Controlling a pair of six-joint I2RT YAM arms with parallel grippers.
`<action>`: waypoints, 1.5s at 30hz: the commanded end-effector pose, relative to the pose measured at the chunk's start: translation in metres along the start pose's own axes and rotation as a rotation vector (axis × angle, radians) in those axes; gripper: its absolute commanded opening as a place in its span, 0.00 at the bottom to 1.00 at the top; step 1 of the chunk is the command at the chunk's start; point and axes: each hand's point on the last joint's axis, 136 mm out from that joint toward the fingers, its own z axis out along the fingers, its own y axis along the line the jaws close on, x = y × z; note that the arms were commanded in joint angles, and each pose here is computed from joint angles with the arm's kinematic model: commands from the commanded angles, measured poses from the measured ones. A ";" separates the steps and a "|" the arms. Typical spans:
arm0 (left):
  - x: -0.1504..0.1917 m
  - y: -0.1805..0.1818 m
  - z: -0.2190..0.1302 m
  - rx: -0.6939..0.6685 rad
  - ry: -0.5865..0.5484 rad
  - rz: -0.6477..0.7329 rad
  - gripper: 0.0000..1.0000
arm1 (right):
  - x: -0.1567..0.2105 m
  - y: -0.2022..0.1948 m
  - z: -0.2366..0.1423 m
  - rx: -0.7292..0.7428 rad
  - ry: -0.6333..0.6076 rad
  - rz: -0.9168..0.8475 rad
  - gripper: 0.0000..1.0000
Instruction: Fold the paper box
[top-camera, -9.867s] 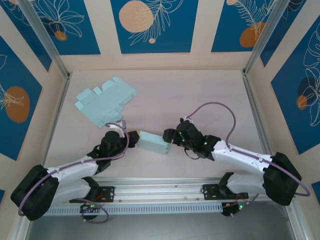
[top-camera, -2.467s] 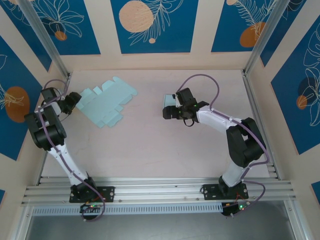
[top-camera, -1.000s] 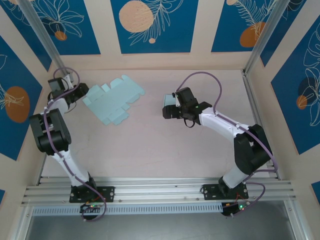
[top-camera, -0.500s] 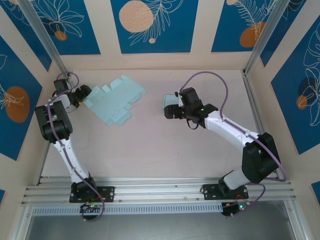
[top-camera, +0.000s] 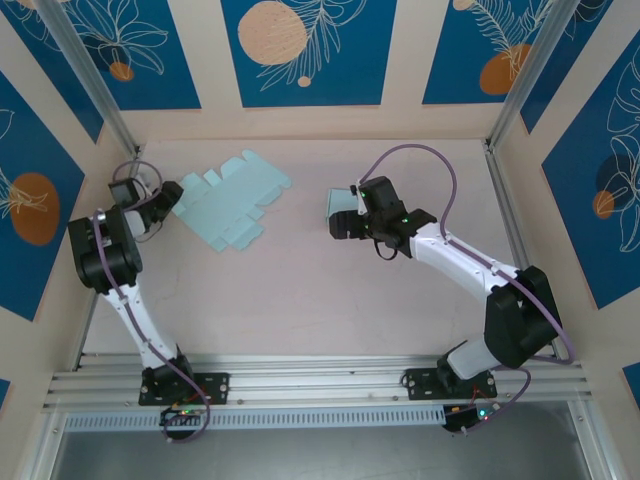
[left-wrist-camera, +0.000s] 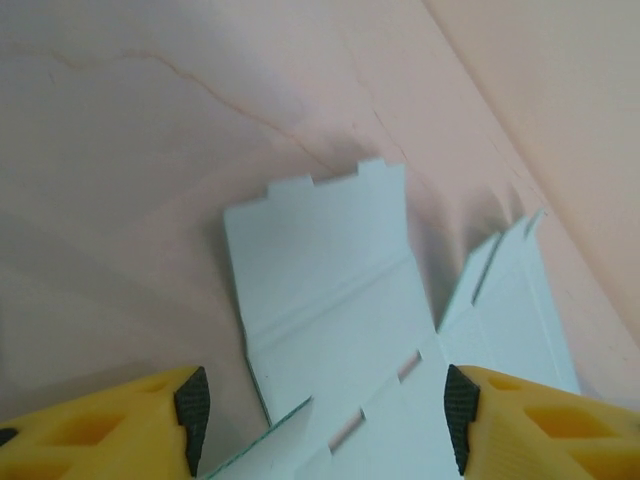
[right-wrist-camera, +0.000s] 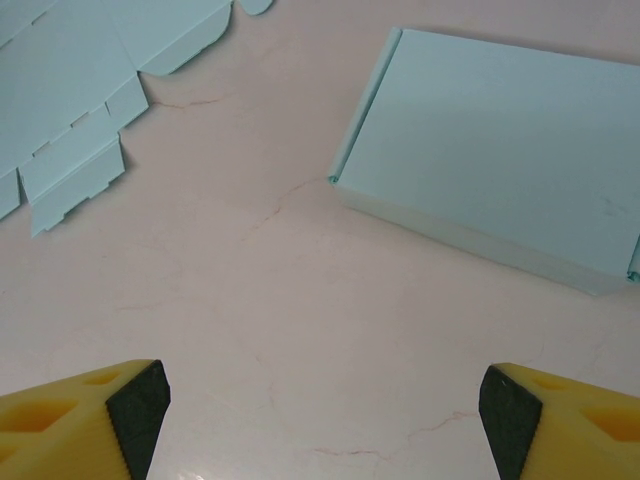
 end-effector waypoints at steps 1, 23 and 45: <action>0.054 -0.009 0.001 0.087 0.134 -0.116 0.62 | -0.005 0.005 -0.010 -0.018 -0.036 -0.022 0.83; 0.095 -0.023 -0.010 0.092 0.238 -0.078 0.48 | -0.003 0.001 -0.028 -0.009 -0.070 -0.021 0.83; 0.100 -0.050 -0.026 0.055 0.278 0.113 0.00 | -0.010 0.002 -0.041 -0.009 -0.097 -0.026 0.83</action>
